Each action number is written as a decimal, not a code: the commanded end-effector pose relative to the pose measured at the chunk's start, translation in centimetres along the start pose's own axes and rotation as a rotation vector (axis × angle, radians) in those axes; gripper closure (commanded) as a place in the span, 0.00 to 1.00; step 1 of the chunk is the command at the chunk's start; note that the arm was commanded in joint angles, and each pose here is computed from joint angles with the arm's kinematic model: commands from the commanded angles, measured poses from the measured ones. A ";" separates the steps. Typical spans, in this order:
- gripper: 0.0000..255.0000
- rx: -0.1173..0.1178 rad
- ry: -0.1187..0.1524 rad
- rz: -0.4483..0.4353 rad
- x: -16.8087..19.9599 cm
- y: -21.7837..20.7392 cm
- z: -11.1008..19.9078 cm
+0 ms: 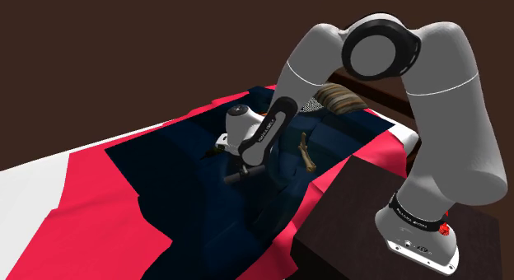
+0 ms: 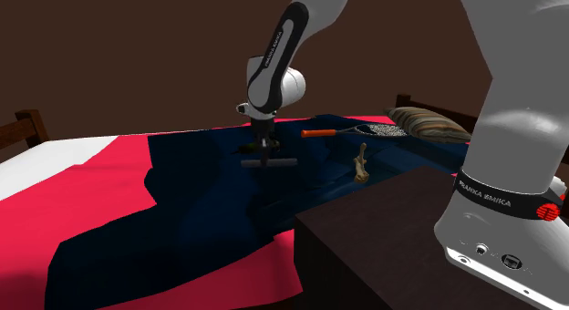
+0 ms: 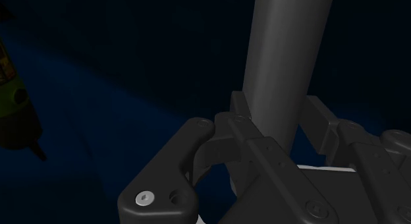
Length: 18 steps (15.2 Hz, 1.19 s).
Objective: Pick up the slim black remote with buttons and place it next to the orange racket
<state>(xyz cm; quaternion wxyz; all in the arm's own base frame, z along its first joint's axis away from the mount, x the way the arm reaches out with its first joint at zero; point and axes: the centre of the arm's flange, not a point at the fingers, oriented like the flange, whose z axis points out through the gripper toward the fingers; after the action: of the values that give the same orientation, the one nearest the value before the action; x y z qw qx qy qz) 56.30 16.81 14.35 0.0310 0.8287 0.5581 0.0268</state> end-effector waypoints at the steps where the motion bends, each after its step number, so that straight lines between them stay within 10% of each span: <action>1: 1.00 0.000 0.000 0.000 0.0 0.1 -1.0; 10: 1.00 0.000 0.000 0.000 0.1 0.5 -5.4; 18: 1.00 0.000 0.000 0.000 -10.2 2.7 -5.3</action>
<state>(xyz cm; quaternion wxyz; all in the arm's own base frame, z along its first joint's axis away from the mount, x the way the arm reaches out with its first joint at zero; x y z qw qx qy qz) 54.97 7.77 19.87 0.0310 0.8292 0.5575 0.0266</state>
